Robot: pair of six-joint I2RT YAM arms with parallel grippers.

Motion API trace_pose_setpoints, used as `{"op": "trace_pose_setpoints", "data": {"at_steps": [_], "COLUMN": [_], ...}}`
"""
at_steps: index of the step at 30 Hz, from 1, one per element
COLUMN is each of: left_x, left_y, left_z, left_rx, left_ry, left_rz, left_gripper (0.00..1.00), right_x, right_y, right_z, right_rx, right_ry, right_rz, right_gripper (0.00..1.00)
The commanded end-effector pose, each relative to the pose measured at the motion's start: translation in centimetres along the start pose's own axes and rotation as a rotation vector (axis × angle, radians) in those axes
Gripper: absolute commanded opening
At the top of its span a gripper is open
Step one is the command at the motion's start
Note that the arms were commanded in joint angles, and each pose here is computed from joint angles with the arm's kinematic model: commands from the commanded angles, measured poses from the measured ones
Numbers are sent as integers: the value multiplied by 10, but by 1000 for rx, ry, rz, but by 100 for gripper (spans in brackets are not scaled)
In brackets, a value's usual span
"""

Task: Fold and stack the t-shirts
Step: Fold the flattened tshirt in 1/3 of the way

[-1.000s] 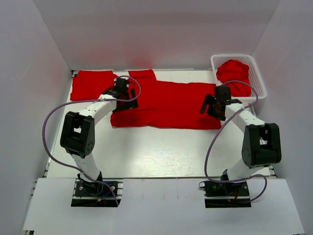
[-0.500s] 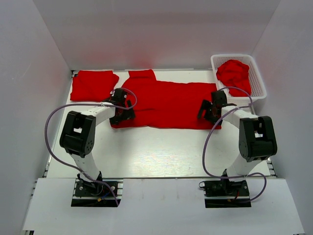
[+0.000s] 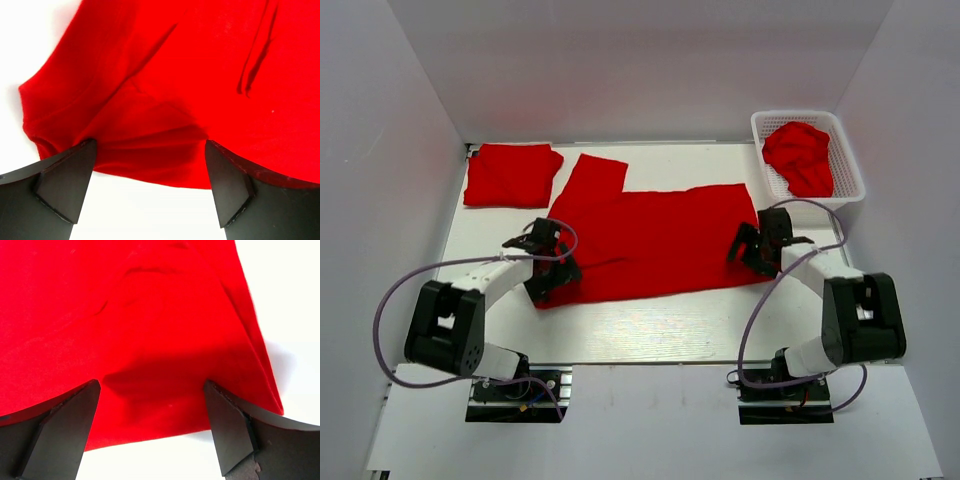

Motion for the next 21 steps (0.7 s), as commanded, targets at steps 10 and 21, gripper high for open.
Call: {"op": "trace_pose_setpoints", "data": {"at_steps": [10,21], "left_x": [19,-12], "left_y": [31,-41], "left_z": [-92,-75], "left_rx": [-19,262], "left_ry": [100,71], "left_rz": [22,179], "left_gripper": [100,95], "right_x": [58,4], "right_y": [10,17], "right_z": [-64,-69], "right_rx": [-171,-132], "right_ry": [88,-70], "right_rz": [-37,-49], "right_gripper": [90,90]}}
Point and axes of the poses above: each gripper's point midway between its finger pads, its own z axis out along the fingers, its own y axis along the line the jaws close on, x = y × z, the point moved 8 cm from there along -z, back along the fingers, and after that the axes turned 15 degrees about -z, right-handed, at the moved point
